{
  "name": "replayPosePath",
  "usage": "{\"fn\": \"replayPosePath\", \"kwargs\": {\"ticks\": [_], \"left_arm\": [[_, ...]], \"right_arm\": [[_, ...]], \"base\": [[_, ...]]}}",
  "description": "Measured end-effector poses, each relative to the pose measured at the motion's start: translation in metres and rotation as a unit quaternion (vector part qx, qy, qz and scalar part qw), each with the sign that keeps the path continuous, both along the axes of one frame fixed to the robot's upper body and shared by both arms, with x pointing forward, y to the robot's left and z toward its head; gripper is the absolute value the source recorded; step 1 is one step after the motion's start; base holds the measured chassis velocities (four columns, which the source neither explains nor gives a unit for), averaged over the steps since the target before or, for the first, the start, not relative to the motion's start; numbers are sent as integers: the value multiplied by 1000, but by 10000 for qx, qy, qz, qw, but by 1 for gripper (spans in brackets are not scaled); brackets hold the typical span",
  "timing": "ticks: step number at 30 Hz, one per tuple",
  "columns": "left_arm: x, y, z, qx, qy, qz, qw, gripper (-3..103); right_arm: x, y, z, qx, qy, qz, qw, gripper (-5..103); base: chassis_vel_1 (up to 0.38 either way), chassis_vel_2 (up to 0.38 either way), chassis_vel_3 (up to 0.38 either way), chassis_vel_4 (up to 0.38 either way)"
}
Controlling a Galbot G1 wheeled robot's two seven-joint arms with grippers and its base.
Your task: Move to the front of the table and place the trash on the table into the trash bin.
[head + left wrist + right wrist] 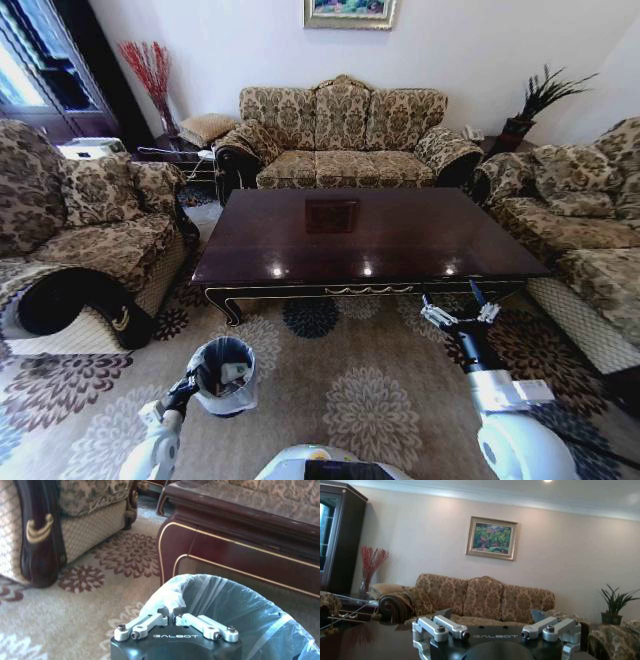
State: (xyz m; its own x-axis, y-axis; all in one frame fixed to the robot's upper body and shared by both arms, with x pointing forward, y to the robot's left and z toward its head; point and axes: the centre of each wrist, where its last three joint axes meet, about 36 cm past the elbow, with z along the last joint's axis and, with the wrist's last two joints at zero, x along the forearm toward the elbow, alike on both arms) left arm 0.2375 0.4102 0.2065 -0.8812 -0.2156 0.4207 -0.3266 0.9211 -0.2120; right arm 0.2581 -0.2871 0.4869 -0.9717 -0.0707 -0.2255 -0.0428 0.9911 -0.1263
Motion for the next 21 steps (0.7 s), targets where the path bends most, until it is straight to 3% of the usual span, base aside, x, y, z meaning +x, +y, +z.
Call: {"fn": "replayPosePath", "kwargs": {"ticks": [7,21], "left_arm": [[-3,-1,-38,-99,156,273,9995,3],[-11,0,-96,-220,134,501,9984,3]], "right_arm": [[0,-5,4,-12,-40,-35,10000,100],[3,-8,-3,-6,10,-38,10000,100]], "base": [[0,0,0,0],[0,0,0,0]]}}
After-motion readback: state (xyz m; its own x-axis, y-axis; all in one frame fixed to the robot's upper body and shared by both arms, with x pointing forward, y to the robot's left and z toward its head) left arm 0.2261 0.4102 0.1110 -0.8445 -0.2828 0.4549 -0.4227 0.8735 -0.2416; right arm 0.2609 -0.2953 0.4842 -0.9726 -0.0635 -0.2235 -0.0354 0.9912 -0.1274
